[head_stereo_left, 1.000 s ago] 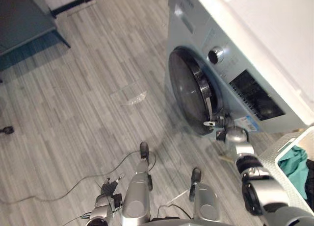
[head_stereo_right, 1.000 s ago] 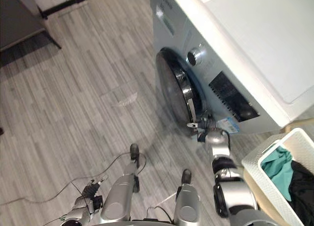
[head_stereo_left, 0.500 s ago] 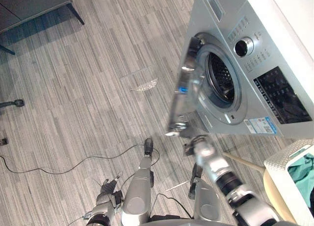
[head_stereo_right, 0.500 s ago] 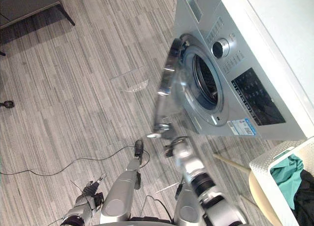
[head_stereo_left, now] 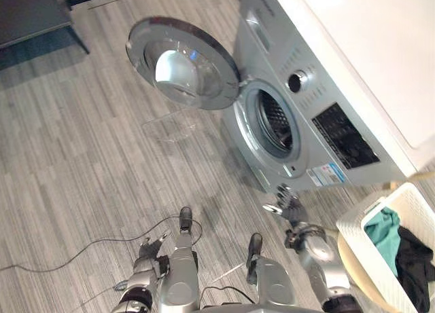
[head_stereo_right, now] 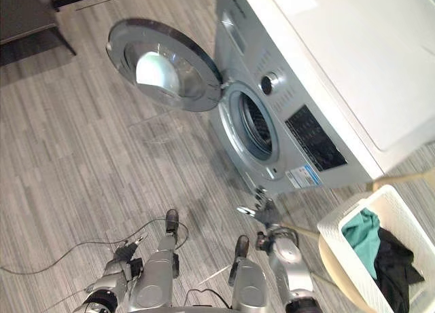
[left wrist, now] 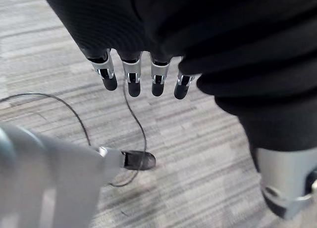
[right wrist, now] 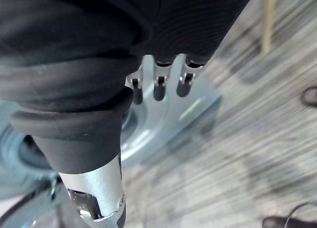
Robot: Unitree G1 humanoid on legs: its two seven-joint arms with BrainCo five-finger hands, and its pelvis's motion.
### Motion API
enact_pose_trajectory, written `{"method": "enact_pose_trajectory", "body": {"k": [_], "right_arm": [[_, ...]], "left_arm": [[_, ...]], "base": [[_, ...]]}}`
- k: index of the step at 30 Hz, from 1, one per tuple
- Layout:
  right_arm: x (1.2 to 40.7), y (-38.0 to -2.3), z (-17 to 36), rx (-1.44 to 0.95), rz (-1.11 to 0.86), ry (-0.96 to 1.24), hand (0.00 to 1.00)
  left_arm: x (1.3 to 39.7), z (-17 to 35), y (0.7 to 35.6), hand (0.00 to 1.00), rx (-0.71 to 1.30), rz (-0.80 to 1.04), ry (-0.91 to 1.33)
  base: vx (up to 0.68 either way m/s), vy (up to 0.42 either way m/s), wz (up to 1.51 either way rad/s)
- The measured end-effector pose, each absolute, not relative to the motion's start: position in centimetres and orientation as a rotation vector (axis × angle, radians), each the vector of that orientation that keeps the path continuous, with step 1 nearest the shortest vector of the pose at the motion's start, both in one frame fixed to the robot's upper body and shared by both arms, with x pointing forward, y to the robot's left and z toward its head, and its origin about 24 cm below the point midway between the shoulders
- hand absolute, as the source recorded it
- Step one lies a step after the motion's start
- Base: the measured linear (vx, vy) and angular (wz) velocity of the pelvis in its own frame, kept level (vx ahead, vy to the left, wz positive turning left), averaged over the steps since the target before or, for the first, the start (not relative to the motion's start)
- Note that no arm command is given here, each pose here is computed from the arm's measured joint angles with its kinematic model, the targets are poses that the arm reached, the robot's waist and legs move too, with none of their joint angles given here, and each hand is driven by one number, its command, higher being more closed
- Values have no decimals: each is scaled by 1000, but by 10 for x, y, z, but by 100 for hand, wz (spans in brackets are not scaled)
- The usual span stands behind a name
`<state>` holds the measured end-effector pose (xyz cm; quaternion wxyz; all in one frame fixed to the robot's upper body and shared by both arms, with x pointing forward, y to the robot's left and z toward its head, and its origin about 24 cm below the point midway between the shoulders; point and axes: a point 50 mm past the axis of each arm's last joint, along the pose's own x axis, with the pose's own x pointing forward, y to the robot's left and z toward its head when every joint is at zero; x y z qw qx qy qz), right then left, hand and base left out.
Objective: Pick up the laundry basket with both hands and put the clothes into the washing machine.
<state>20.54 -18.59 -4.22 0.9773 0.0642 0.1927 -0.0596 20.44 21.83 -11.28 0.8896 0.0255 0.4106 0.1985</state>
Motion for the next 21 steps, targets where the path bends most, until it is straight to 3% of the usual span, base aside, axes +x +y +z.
{"method": "enact_pose_trajectory", "body": {"k": [5,11,16,21], "right_arm": [[175,-195,-64,136,-204,503,0],[153,-197,-71,198,-279,544,0],[153,-192,-53,267,-302,456,0],[160,-196,-36,261,-305,373,0]], "left_arm": [[264,-65,244,0,77,433,666],[346,61,298,0,-34,520,267],[379,119,281,0,-371,478,83],[388,126,263,0,-390,403,72]], "base": [[-59,-28,-55],[19,-50,-51],[32,-69,-25],[4,-79,-16]]}}
